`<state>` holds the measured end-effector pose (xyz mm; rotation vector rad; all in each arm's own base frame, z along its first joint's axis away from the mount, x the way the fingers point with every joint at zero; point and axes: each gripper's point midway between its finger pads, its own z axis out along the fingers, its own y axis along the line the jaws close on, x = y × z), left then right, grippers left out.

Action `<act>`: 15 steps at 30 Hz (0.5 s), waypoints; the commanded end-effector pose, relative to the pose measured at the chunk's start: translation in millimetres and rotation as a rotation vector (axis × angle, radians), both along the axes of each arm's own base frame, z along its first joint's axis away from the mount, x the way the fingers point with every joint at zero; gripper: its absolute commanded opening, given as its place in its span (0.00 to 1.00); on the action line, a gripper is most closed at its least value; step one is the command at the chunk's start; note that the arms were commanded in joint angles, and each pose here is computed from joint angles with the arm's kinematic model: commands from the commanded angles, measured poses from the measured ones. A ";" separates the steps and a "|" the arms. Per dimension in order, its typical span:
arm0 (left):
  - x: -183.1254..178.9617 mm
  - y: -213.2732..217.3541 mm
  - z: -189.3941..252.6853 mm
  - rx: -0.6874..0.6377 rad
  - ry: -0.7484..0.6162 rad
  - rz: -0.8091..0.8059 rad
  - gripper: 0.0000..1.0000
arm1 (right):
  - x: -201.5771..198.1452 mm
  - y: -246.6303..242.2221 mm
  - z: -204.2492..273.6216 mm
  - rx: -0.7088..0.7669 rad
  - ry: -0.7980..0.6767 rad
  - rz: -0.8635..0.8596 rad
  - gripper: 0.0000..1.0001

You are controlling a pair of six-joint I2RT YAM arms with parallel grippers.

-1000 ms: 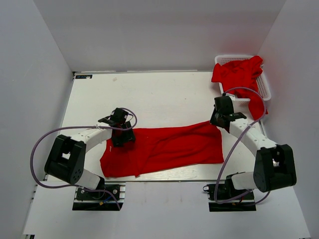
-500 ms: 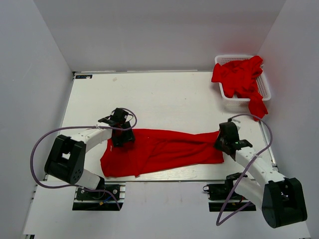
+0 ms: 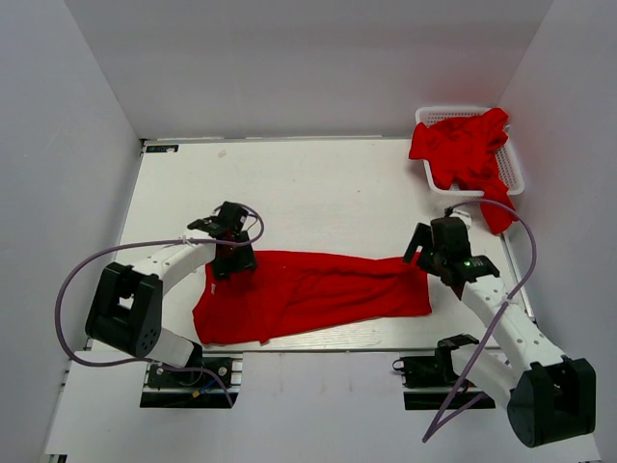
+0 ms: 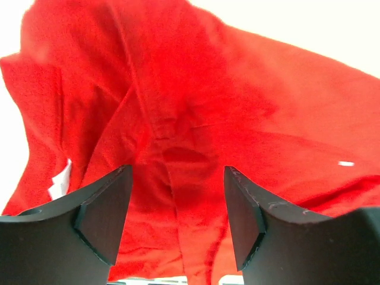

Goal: Fold and stack the t-shirts
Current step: Fold the other side of the tshirt into a rectangle

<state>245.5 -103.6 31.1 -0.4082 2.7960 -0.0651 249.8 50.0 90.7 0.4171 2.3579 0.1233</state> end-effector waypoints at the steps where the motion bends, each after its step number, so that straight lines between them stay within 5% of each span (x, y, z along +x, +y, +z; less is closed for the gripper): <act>1: 20.9 -1.8 41.8 0.011 -0.101 -0.045 0.73 | 16.9 9.4 14.8 -0.022 -0.026 0.097 0.83; 7: 41.3 -19.5 76.0 -0.064 -0.219 -0.137 0.80 | 34.5 24.7 18.9 -0.074 -0.009 0.268 0.83; 12: 46.0 -39.3 57.5 -0.142 -0.190 -0.188 0.81 | 35.3 24.3 -5.4 -0.131 0.104 0.283 0.82; 15: 47.8 -40.1 39.5 -0.135 -0.166 -0.188 0.81 | 35.3 17.5 -15.9 -0.180 0.153 0.255 0.72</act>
